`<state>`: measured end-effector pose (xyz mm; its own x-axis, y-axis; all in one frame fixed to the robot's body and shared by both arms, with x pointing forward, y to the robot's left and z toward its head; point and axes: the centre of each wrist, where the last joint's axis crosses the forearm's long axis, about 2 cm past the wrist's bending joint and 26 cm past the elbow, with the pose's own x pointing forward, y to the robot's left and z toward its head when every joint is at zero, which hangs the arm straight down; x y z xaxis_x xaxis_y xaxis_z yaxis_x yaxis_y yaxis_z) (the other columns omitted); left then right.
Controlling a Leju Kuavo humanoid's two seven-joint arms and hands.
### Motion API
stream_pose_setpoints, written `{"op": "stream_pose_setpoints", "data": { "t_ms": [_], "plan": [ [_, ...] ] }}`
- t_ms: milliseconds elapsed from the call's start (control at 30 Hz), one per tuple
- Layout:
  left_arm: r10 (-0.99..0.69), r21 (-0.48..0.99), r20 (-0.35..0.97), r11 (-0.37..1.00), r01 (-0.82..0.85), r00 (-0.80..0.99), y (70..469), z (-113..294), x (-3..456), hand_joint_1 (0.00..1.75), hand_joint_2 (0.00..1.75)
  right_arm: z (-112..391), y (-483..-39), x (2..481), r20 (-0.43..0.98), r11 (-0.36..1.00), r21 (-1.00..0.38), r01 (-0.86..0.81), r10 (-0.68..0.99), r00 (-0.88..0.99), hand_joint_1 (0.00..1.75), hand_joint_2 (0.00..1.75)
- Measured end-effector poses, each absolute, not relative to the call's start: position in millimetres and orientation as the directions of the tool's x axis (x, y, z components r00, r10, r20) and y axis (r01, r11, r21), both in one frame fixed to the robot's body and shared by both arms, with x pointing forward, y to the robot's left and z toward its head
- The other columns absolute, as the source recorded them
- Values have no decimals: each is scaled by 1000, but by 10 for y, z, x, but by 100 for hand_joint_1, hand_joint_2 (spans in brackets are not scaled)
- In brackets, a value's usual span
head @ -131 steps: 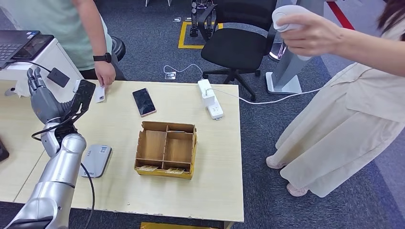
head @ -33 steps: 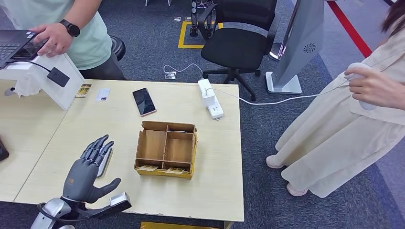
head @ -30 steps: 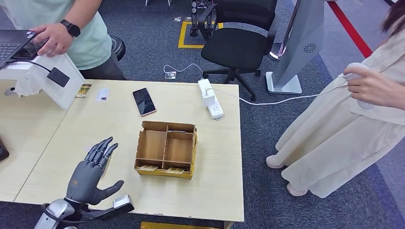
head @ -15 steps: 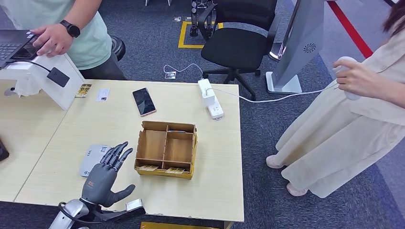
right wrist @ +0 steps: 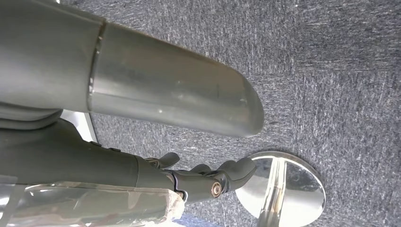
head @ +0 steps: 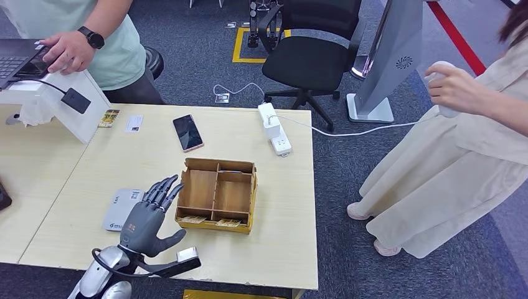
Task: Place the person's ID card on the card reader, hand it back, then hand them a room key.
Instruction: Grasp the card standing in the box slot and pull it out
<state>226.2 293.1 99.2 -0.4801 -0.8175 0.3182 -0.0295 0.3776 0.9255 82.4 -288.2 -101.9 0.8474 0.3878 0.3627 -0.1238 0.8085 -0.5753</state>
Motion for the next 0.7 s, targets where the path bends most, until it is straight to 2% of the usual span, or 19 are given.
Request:
{"op": "stream_pose_setpoints", "data": {
  "t_ms": [333, 700],
  "plan": [
    [-821, 927, 315, 374, -31, -476, 2868, 1014, 2382, 0, 175, -1017, -2880, 833, 361, 808, -575, -127, 390, 847, 0, 0],
    [-812, 935, 327, 352, 40, -483, 2860, 949, 2361, 0, 175, -1017, -2877, 834, 362, 809, -575, -123, 386, 848, 0, 0]
  ]
}}
